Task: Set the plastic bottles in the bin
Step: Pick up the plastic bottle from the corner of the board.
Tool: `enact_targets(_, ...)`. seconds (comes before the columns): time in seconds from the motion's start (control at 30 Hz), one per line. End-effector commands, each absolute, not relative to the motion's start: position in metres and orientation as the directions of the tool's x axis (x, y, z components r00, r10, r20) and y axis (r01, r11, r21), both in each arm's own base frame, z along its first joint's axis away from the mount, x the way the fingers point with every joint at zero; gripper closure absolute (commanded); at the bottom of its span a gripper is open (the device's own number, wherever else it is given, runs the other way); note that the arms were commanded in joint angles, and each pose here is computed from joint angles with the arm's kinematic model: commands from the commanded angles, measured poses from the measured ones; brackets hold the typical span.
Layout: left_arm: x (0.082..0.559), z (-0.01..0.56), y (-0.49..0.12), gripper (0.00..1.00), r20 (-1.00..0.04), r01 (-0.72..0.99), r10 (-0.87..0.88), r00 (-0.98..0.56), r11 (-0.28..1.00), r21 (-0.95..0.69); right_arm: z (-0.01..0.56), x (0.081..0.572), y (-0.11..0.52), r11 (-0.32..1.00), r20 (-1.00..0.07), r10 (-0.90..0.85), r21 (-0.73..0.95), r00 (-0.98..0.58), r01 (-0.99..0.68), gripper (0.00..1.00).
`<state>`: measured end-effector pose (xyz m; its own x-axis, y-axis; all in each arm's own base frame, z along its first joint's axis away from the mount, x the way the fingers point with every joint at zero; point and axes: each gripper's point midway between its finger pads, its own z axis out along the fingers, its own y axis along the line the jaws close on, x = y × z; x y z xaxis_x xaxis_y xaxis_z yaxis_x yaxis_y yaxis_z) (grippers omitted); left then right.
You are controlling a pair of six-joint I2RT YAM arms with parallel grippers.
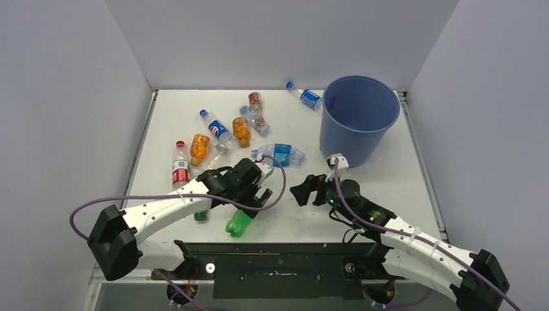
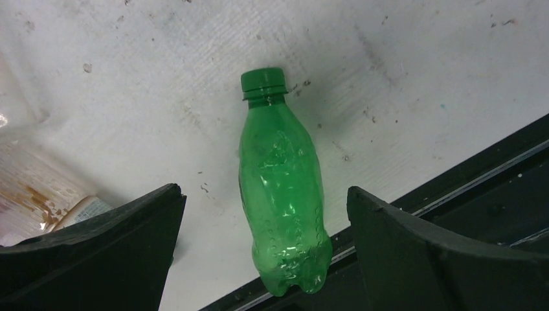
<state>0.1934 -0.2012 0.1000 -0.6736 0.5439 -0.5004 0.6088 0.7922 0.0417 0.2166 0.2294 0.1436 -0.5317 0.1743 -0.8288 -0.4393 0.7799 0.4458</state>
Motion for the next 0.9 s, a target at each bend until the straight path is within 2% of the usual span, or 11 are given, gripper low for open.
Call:
enact_targets(0.0, 0.182, 0.106, -0.193, 0.04, -0.439, 0.626, 0.591, -0.677, 0.776, 0.079, 0.165, 0.215, 0.238, 0.731, -0.832, 0.244, 0.495, -0.497, -0.47, 0.0)
enact_targets(0.13, 0.174, 0.101, -0.199, 0.04, -0.431, 0.654, 0.608, -0.666, 0.754, 0.054, 0.162, 0.213, 0.237, 0.737, -0.83, 0.23, 0.49, -0.508, -0.466, 0.0)
enact_targets(0.3, 0.169, 0.074, -0.198, 0.01, -0.341, 0.674, 0.649, -0.68, 0.736, 0.058, 0.161, 0.212, 0.234, 0.745, -0.831, 0.225, 0.484, -0.509, -0.46, 0.0)
enact_targets(0.43, 0.167, 0.054, -0.194, 0.13, -0.236, 0.669, 0.666, -0.707, 0.739, 0.081, 0.169, 0.212, 0.233, 0.745, -0.835, 0.23, 0.482, -0.5, -0.462, 0.0)
enact_targets(0.57, 0.166, 0.045, -0.193, 0.22, -0.188, 0.672, 0.673, -0.715, 0.736, 0.082, 0.175, 0.21, 0.232, 0.742, -0.839, 0.232, 0.48, -0.493, -0.467, 0.0)
enact_targets(0.63, 0.166, 0.041, -0.193, 0.31, -0.17, 0.675, 0.677, -0.716, 0.733, 0.08, 0.177, 0.209, 0.231, 0.741, -0.84, 0.238, 0.481, -0.487, -0.469, 0.0)
enact_targets(0.77, 0.165, 0.034, -0.192, 0.56, -0.13, 0.678, 0.682, -0.72, 0.731, 0.082, 0.181, 0.208, 0.229, 0.739, -0.841, 0.246, 0.485, -0.482, -0.468, 0.0)
enact_targets(0.87, 0.167, 0.036, -0.19, 0.7, -0.14, 0.671, 0.677, -0.722, 0.735, 0.098, 0.183, 0.207, 0.229, 0.736, -0.841, 0.246, 0.486, -0.481, -0.472, 0.0)
